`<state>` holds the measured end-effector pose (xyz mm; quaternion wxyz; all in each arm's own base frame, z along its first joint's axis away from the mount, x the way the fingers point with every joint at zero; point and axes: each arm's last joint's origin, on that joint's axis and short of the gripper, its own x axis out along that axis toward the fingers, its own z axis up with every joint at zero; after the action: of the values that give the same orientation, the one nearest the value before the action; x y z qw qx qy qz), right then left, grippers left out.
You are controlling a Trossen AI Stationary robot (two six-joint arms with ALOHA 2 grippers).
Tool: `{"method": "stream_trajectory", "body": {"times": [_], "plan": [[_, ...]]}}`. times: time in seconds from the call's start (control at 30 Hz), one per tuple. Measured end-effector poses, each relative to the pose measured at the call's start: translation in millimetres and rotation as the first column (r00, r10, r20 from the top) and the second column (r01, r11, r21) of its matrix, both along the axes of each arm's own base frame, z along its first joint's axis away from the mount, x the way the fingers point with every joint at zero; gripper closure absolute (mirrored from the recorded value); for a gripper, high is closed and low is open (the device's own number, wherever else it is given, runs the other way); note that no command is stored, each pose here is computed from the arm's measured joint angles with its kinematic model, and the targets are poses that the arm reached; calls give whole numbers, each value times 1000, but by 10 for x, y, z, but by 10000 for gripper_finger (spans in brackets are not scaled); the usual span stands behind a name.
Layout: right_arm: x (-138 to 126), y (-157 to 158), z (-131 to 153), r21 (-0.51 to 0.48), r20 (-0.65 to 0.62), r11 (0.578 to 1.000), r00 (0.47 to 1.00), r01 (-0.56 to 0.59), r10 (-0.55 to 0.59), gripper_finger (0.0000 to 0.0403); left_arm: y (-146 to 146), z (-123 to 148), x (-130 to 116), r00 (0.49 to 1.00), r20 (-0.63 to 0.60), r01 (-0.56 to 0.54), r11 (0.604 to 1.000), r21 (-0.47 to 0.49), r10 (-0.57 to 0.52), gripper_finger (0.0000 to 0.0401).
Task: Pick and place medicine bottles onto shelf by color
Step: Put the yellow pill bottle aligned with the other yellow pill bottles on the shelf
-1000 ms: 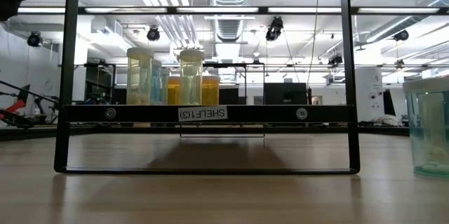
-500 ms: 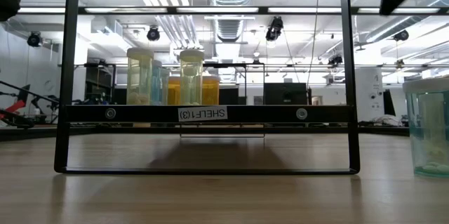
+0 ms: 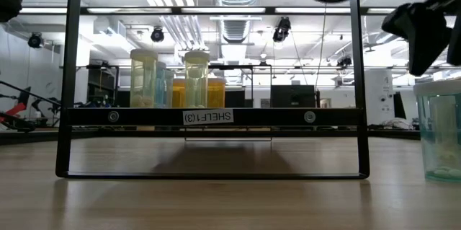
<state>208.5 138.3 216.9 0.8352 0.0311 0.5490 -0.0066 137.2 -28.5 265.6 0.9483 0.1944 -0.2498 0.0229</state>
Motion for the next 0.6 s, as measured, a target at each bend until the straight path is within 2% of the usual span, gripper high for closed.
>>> {"method": "stream_trajectory", "body": {"times": [0.23, 0.4, 0.6], "plan": [[-28, -19, -84, -23, -11, 999, 999, -34, 33, 174, 2, 16, -8, 1000, 19, 0, 1000, -6, 0, 196], [-25, -15, -205, -1, 31, 999, 998, -48, 48, 175, 6, 23, -13, 1000, 26, -8, 1000, -13, 9, 196], [-46, -26, -277, 3, 24, 999, 998, -51, 51, 185, 7, 21, -10, 1000, 24, -11, 1000, -13, 12, 196]]}}
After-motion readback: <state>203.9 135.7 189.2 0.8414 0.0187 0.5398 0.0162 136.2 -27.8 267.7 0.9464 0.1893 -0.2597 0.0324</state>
